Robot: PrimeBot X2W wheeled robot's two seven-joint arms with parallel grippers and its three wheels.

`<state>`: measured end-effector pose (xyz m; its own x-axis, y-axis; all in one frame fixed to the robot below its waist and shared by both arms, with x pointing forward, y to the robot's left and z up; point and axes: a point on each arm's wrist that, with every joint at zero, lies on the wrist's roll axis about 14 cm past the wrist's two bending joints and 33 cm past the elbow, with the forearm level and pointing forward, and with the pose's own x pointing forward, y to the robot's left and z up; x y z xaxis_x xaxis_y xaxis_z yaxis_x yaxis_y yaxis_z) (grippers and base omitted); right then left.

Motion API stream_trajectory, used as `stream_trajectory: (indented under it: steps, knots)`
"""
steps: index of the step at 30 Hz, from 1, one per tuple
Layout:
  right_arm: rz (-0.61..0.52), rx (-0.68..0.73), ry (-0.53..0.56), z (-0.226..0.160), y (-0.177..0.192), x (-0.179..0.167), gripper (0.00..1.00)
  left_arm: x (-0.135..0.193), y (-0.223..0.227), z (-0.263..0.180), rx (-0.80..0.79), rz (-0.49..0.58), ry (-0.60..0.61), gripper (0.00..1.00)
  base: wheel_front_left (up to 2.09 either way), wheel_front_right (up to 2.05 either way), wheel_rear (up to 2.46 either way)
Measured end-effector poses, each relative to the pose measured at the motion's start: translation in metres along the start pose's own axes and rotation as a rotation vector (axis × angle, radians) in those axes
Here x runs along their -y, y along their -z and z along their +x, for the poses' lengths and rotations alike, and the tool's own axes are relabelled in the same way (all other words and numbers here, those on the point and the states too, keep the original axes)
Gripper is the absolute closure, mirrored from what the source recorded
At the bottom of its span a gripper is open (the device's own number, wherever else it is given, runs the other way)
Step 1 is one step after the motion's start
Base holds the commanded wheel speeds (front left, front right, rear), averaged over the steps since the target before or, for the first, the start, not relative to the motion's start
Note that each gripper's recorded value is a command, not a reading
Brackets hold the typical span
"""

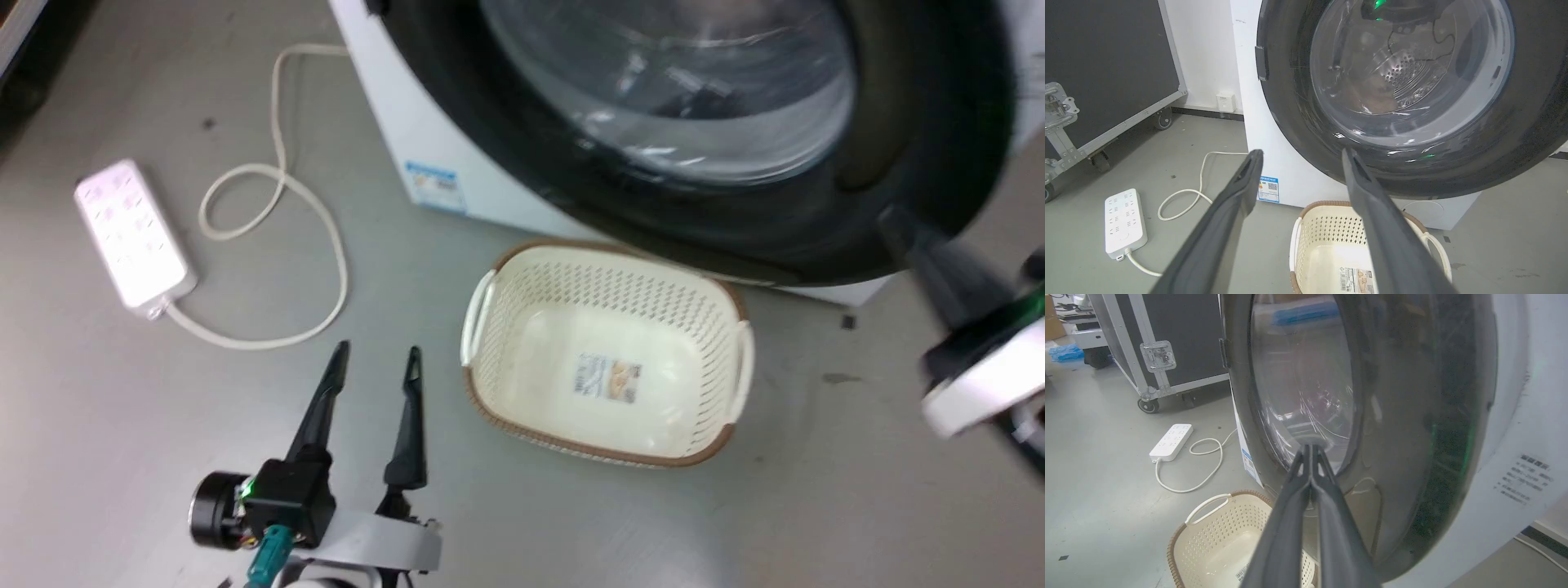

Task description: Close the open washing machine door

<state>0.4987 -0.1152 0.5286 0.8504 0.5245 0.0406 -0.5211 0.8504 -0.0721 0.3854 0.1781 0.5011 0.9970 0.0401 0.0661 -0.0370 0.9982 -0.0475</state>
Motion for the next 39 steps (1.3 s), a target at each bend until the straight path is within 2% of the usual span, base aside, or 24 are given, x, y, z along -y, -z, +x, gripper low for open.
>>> stream_trajectory:
  steps: [8,9,14,20,26,27,28,29,35,38,39]
  knots:
    - [0.055,-0.068,0.054,0.053,0.016,0.051,1.0,-0.012,0.012,0.005,-0.035,0.004,-0.059,0.0,0.0,0.0,0.0]
    - [0.055,-0.089,0.093,0.068,0.02,0.071,1.0,-0.015,0.016,0.005,-0.047,-0.004,-0.081,0.0,0.0,0.0,0.0]
    - [0.061,-0.082,0.182,0.088,0.015,0.106,1.0,-0.016,0.019,0.008,-0.055,-0.005,-0.092,0.0,0.0,0.0,0.0]
    - [0.076,-0.089,0.199,0.095,0.02,0.108,1.0,-0.014,0.017,0.01,-0.048,-0.012,-0.098,0.0,0.0,0.0,0.0]
    - [0.055,-0.049,0.211,0.084,0.006,0.106,1.0,-0.01,0.005,0.011,-0.014,-0.02,-0.084,0.0,0.0,0.0,0.0]
    - [0.049,-0.038,0.21,0.08,0.003,0.104,0.87,-0.01,0.003,0.011,-0.006,-0.022,-0.083,0.0,0.0,0.0,0.0]
    - [0.042,-0.03,0.208,0.075,0.001,0.101,0.55,-0.01,0.0,0.011,0.002,-0.024,-0.077,0.0,0.0,0.0,0.0]
    - [0.037,-0.025,0.197,0.07,0.0,0.095,0.0,-0.009,-0.002,0.011,0.01,-0.026,-0.074,0.0,0.0,0.0,0.0]
    - [-0.009,-0.001,0.146,0.027,-0.007,0.062,0.0,-0.004,-0.018,0.007,0.055,-0.038,-0.037,0.0,0.0,0.0,0.0]
    - [0.027,0.045,0.164,0.002,-0.018,0.049,0.0,0.002,-0.024,0.004,0.072,-0.047,-0.011,0.0,0.0,0.0,0.0]
    - [0.039,0.092,0.195,-0.018,-0.029,0.044,0.0,0.006,-0.026,0.002,0.078,-0.055,0.007,0.0,0.0,0.0,0.0]
